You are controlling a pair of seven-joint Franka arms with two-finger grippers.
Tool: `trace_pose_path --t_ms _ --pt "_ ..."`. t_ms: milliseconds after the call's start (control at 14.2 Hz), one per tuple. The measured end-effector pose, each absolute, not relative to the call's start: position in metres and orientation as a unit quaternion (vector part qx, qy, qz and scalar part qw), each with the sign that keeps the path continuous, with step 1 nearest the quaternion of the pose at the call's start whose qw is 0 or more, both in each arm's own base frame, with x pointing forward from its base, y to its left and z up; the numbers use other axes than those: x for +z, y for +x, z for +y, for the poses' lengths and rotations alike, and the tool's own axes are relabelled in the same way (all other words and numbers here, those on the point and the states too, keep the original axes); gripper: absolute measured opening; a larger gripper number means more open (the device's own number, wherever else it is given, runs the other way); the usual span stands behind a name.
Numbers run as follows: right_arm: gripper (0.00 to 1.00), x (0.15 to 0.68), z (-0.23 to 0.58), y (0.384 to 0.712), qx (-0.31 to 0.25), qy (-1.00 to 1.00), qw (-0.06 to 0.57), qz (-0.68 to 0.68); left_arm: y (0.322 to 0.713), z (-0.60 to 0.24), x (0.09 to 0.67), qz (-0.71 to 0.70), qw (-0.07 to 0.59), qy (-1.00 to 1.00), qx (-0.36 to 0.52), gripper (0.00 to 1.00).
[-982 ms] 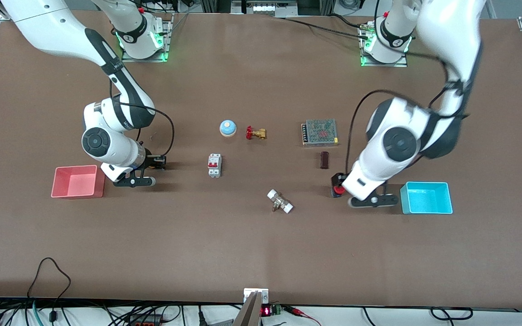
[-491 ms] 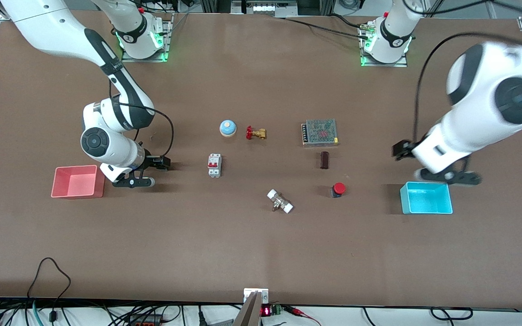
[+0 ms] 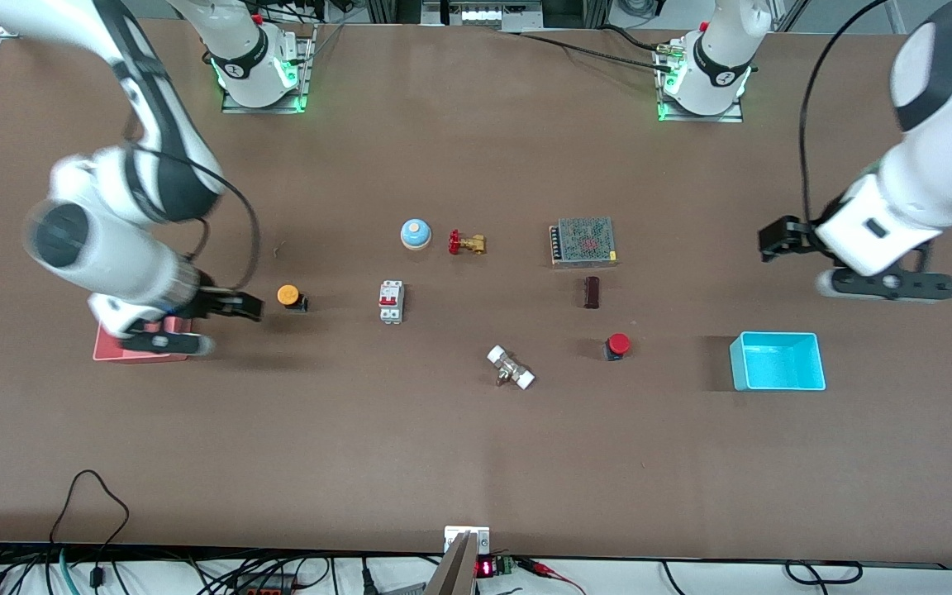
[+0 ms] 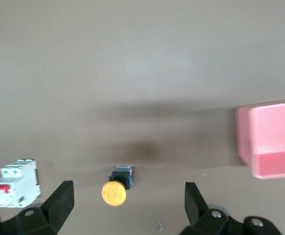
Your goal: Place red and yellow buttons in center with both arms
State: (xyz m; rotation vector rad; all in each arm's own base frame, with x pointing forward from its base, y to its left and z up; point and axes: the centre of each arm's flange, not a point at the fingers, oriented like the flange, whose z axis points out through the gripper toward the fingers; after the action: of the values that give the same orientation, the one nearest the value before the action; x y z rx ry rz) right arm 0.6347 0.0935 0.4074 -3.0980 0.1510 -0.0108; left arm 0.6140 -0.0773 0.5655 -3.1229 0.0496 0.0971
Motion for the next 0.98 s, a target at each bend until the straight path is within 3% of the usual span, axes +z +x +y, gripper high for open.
trace_pose_path --t_ms 281,491,772,982 --pt "1.00 0.523 0.039 0.615 -0.006 -0.996 -0.004 0.091 0.612 -0.063 0.573 0.005 0.009 -0.999 0.034 1.00" --pt "1.00 0.574 0.019 0.595 0.004 -0.995 -0.014 0.097 0.587 -0.052 0.570 -0.002 0.010 -1.000 -0.015 1.00" --pt "1.00 0.575 -0.005 0.596 0.008 -0.994 -0.005 0.105 0.542 -0.042 0.574 -0.011 0.021 -0.999 0.030 1.00" --pt "1.00 0.566 -0.005 0.600 0.016 -0.994 -0.004 0.104 0.539 -0.043 0.576 -0.010 0.022 -0.999 0.044 1.00"
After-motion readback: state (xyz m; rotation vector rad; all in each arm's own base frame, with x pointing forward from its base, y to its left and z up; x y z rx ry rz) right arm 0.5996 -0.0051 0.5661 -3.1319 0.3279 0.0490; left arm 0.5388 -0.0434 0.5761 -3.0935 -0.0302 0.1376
